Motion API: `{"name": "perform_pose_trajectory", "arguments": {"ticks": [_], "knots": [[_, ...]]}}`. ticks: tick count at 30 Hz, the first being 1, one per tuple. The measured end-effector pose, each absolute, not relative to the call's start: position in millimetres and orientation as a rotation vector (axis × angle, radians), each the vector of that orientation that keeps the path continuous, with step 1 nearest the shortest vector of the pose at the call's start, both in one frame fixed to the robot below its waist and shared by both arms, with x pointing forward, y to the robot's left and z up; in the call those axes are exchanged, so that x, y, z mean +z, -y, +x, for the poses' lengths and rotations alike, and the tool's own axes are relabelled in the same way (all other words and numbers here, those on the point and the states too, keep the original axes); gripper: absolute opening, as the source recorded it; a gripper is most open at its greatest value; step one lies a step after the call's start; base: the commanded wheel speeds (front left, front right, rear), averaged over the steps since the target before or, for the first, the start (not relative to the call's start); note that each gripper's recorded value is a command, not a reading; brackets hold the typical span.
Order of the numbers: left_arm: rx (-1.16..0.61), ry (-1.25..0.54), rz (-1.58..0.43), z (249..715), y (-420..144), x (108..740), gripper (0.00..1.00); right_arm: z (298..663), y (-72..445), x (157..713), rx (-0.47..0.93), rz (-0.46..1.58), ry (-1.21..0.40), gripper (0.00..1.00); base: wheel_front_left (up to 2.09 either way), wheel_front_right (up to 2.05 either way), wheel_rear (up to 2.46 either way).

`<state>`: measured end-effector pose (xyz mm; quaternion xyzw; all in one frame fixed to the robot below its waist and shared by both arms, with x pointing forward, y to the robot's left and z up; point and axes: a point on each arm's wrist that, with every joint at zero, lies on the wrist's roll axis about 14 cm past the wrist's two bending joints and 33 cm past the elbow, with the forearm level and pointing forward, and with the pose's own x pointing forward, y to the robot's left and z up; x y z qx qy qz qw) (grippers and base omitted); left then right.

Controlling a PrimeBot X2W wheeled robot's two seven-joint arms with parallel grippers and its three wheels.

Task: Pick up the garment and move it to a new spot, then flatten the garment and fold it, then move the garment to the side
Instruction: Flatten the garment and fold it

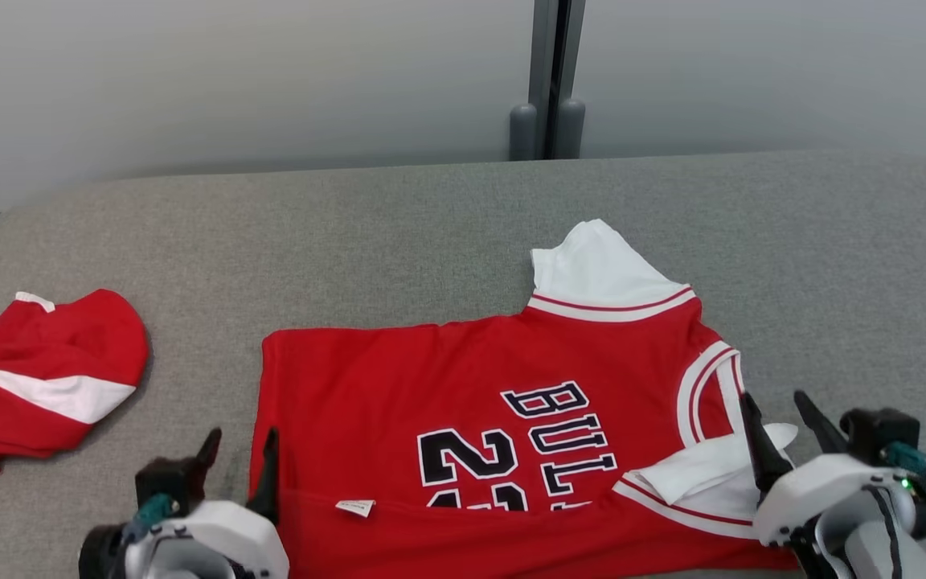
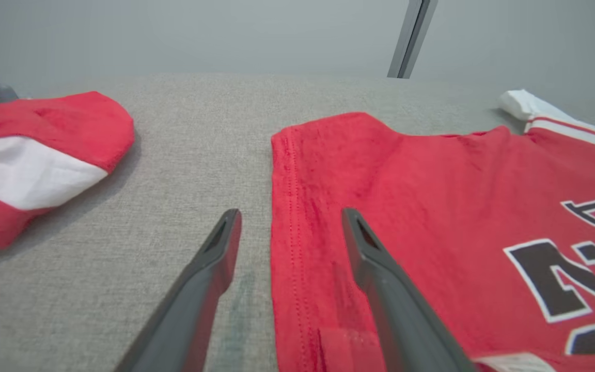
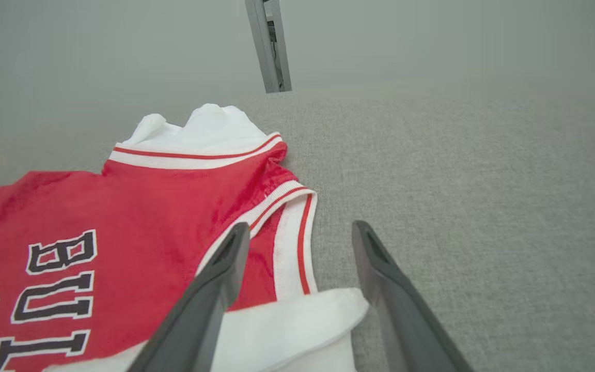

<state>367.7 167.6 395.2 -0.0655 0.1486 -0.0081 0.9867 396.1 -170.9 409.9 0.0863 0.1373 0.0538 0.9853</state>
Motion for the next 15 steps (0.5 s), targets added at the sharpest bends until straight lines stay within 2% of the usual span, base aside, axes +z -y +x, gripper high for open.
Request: {"name": "perform_pose_trajectory", "arguments": {"ticks": [4,11,15], "knots": [[-0.024,-0.324,-0.094,405.0,-173.6,396.3,1.0,428.2,156.3,426.0,0.158,0.137,-0.232,1.0,0.0,0.0,0.0],[-0.055,-0.39,-0.05,459.7,-170.4,395.3,1.0,463.2,138.4,429.9,0.218,0.099,-0.221,1.0,0.0,0.0,0.0],[-0.076,-0.475,-0.026,464.9,-163.8,373.6,1.0,471.3,137.0,422.5,0.22,0.107,-0.237,1.0,0.0,0.0,0.0]]}}
